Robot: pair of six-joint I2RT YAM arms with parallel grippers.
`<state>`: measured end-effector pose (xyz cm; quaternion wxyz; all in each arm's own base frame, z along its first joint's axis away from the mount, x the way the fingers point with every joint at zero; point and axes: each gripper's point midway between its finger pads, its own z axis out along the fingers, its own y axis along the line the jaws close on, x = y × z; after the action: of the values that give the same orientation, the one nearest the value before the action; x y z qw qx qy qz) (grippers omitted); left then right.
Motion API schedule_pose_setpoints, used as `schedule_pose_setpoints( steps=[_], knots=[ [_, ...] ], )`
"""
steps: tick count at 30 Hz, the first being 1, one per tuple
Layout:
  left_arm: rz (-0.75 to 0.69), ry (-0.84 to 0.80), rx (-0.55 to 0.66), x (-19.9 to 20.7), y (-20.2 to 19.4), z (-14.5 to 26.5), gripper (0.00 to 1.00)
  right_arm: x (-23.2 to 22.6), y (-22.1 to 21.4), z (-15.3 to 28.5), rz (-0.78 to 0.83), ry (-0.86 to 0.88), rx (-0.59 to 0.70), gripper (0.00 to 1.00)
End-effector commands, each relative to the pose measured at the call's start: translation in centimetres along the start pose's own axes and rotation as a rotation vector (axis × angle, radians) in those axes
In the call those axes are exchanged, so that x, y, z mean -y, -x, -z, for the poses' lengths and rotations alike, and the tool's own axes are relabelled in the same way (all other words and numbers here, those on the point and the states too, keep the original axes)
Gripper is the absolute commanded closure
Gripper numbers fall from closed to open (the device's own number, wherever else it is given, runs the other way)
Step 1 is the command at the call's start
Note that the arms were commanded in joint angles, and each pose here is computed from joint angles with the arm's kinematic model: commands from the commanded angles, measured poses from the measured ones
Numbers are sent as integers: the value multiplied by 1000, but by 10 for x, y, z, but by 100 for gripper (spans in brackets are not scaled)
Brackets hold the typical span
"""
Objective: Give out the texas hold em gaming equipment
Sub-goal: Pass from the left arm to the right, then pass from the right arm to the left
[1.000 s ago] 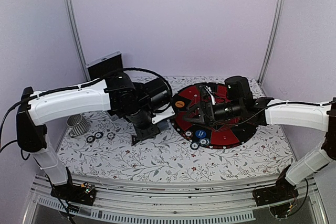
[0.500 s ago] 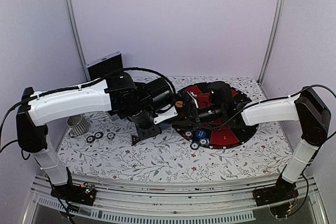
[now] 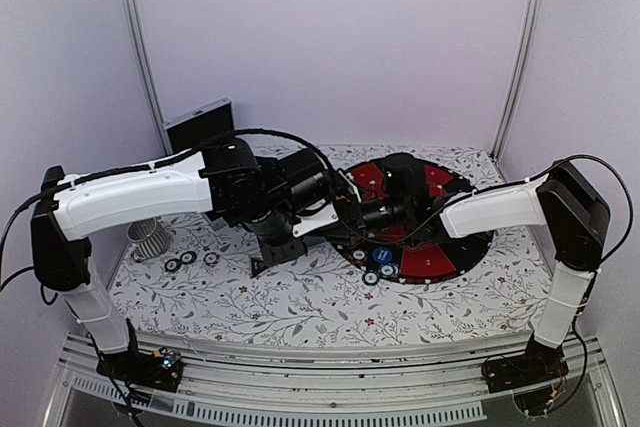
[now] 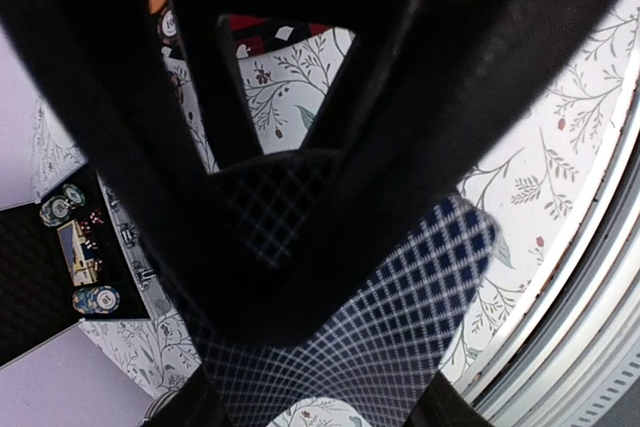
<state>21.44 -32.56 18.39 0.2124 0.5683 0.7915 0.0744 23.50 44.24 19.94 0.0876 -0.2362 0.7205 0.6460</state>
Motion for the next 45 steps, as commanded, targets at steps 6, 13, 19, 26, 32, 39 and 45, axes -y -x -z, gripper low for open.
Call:
schedule_pose_setpoints(
  steps=[6,13,19,26,32,39,45],
  knots=[
    [20,51,152,-9,21,20,29,-10,-5,2,8,22,-26,97],
    [97,80,584,-23,37,58,2,-44,-4,25,74,59,-22,98],
    [86,93,1139,-19,36,119,2,-71,-1,34,103,92,-15,98],
    [62,100,1221,-16,37,117,2,-85,5,37,118,100,9,98],
    [38,50,1250,-10,40,103,3,-90,8,38,119,101,21,98],
    [-28,-69,1252,11,39,92,3,-94,12,40,121,100,37,98],
    [-14,-29,1227,4,41,84,5,-94,12,38,120,101,35,98]
  ],
)
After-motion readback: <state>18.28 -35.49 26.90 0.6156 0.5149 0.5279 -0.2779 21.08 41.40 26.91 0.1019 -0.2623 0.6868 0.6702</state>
